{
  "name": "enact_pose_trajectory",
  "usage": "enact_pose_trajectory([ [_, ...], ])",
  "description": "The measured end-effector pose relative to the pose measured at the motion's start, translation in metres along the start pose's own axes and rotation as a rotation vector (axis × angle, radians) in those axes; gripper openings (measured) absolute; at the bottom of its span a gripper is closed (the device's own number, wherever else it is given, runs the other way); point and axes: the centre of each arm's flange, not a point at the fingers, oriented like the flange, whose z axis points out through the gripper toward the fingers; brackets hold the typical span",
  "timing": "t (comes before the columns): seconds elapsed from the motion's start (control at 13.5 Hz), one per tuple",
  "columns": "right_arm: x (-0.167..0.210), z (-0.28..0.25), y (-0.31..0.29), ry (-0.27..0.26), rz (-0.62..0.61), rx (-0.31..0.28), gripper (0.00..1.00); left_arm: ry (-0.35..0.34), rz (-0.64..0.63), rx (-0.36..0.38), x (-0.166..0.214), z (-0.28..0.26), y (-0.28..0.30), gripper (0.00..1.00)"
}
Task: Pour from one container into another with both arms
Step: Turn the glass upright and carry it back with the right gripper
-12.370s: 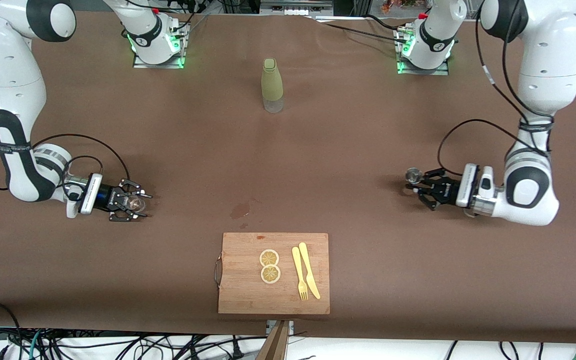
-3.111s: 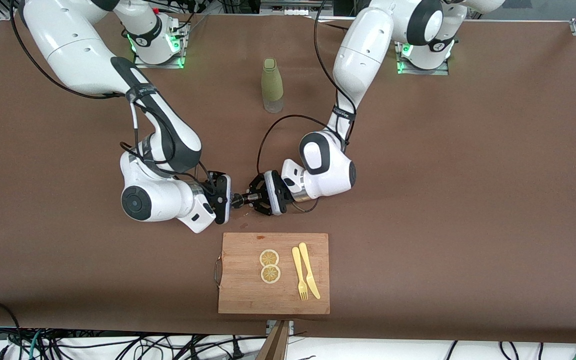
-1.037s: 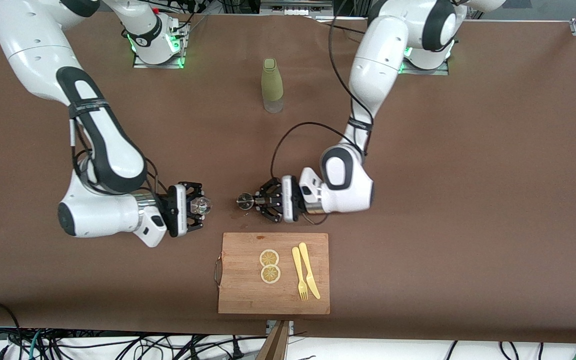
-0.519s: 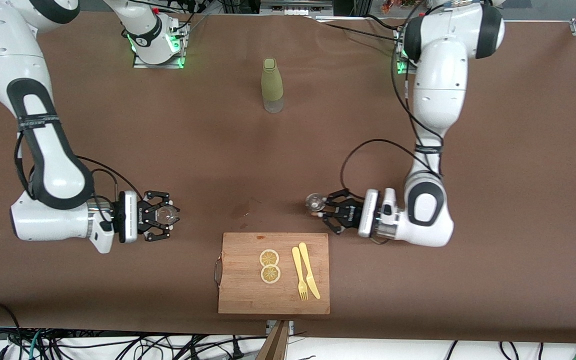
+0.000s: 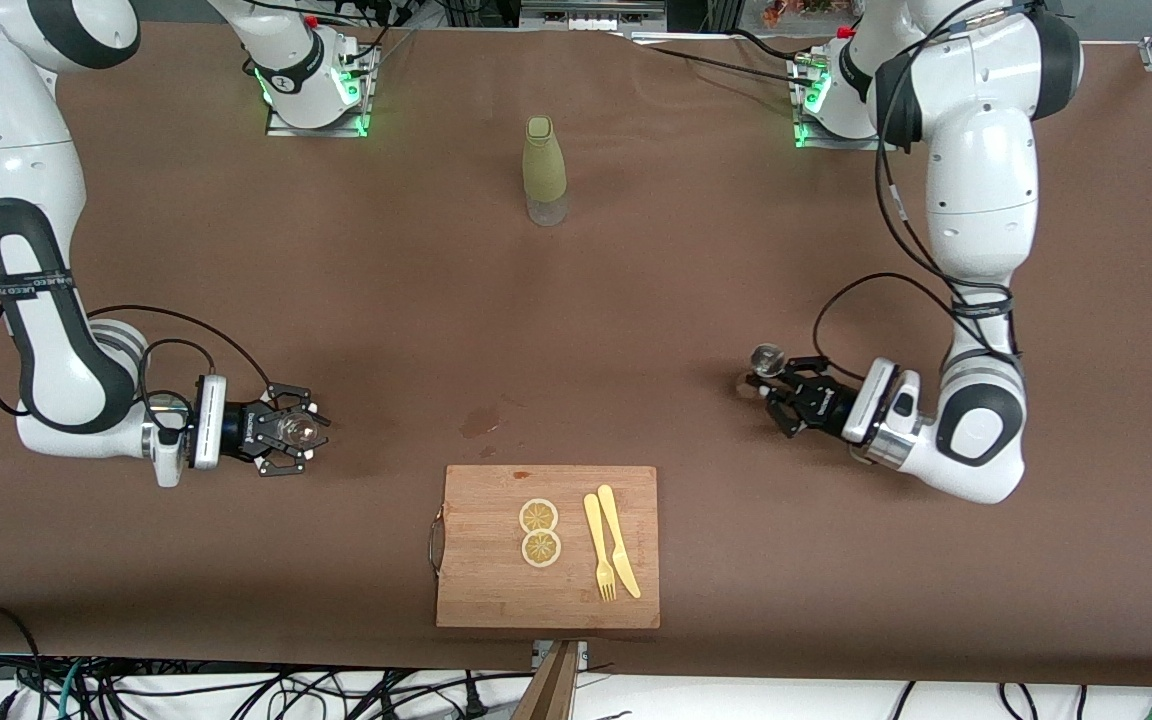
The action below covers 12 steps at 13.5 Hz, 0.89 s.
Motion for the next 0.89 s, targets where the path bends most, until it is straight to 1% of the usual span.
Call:
enact_pose_trajectory([
  [0.15,-0.022,-0.006,-0.013,0.013,-0.012,0.015,0.29,-0.003,-0.010,-0.027,-0.011,-0.027,0.031,0.21],
  [0.3,-0.042,-0.013,-0.025,0.013,-0.017,0.022,0.30,-0.027,-0.030,-0.053,-0.021,-0.052,0.059,0.21],
  [0.44,-0.059,-0.014,-0.036,0.030,-0.017,0.006,0.32,-0.049,-0.040,-0.075,-0.034,-0.072,0.085,0.21],
  [0.74,-0.070,-0.009,-0.046,0.043,-0.007,0.005,0.33,-0.032,-0.086,-0.087,-0.063,-0.091,0.125,0.21],
  [0.89,-0.072,-0.008,-0.048,0.045,-0.007,0.003,0.35,-0.031,-0.101,-0.086,-0.070,-0.099,0.137,0.21],
])
